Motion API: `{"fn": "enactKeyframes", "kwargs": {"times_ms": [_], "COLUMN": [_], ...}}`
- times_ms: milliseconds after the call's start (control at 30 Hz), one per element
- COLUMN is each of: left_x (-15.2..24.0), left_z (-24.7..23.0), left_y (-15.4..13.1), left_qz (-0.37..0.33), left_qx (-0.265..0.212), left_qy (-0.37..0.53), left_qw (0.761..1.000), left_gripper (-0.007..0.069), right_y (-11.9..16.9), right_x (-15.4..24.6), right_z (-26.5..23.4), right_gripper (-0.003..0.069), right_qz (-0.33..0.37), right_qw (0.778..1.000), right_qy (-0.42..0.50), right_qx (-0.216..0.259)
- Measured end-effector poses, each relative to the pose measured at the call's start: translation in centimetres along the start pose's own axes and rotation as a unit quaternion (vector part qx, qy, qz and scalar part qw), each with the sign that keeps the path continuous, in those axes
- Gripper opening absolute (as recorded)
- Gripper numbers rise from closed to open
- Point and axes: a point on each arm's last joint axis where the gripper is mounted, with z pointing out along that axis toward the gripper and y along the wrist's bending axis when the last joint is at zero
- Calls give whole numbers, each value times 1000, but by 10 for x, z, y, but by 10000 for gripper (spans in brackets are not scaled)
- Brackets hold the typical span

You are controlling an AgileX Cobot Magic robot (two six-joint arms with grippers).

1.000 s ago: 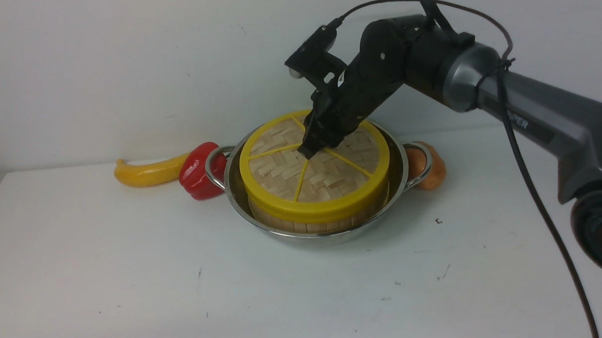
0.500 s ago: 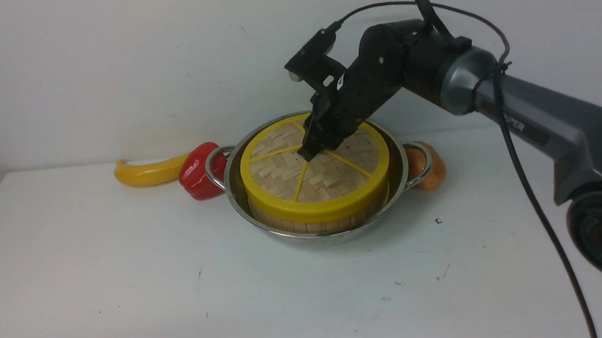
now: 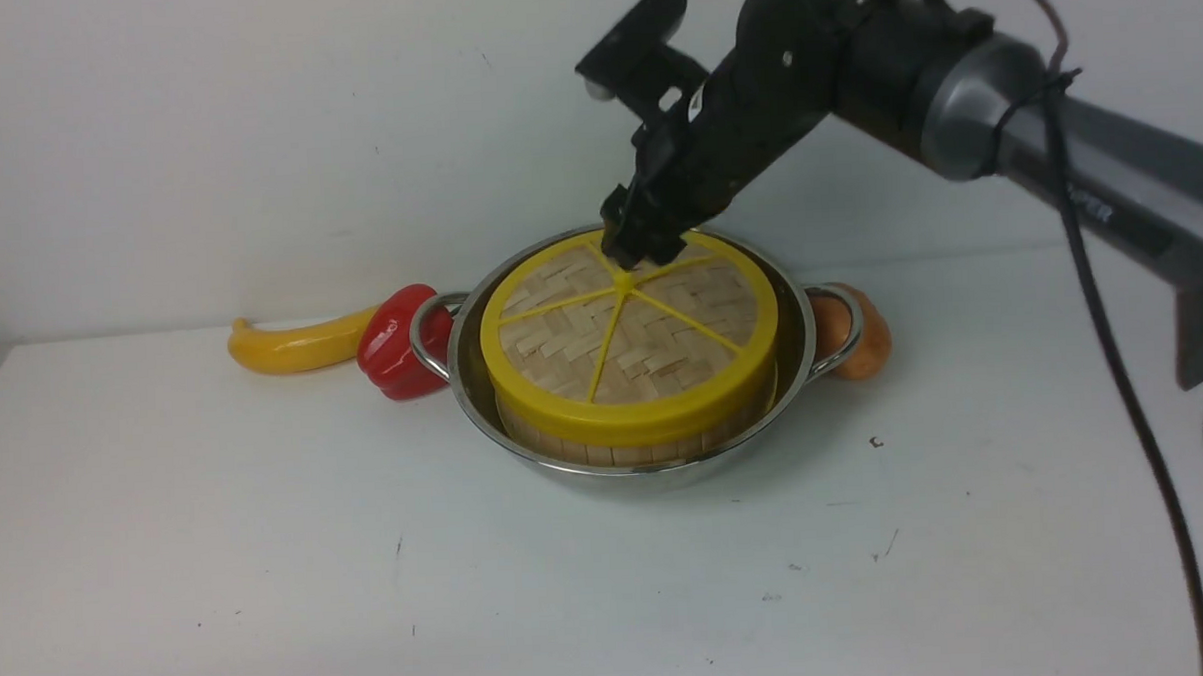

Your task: Place the steamer in the pot on the white table, and put the lid on the steamer.

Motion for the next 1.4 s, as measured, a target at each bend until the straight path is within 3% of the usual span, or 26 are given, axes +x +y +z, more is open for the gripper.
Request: {"fn": "enactKeyframes", "kwargs": {"times_ms": [200,333,533,733,1100,1400], "left_x": [0,0,0,0,0,0], "left_z": [0,0,0,0,0,0], "left_y": [0,0,0,0,0,0], "left_qz": [0,0,0,0,0,0], "left_qx": [0,0,0,0,0,0], "left_qy": [0,0,0,0,0,0], "left_qw": [1000,1000,1000,1000,1000,1000], "left_gripper": [242,242,242,242,242,242], "right_y": [-5,-7,-1,7,3,3], "right_x": [-16,-24,-30,-33,-52,-51], "right_z": [-58,-111,-187,-216,-225,-230], "right_gripper": [503,459,232,15,0,19], "right_qz": [4,20,64,110,119,119], "right_qw": [999,997,993,987,967,964], "right_qy": [-18,-34,-72,-107,-220,-229], "right_qx": [32,60,70,43,58,59]}}
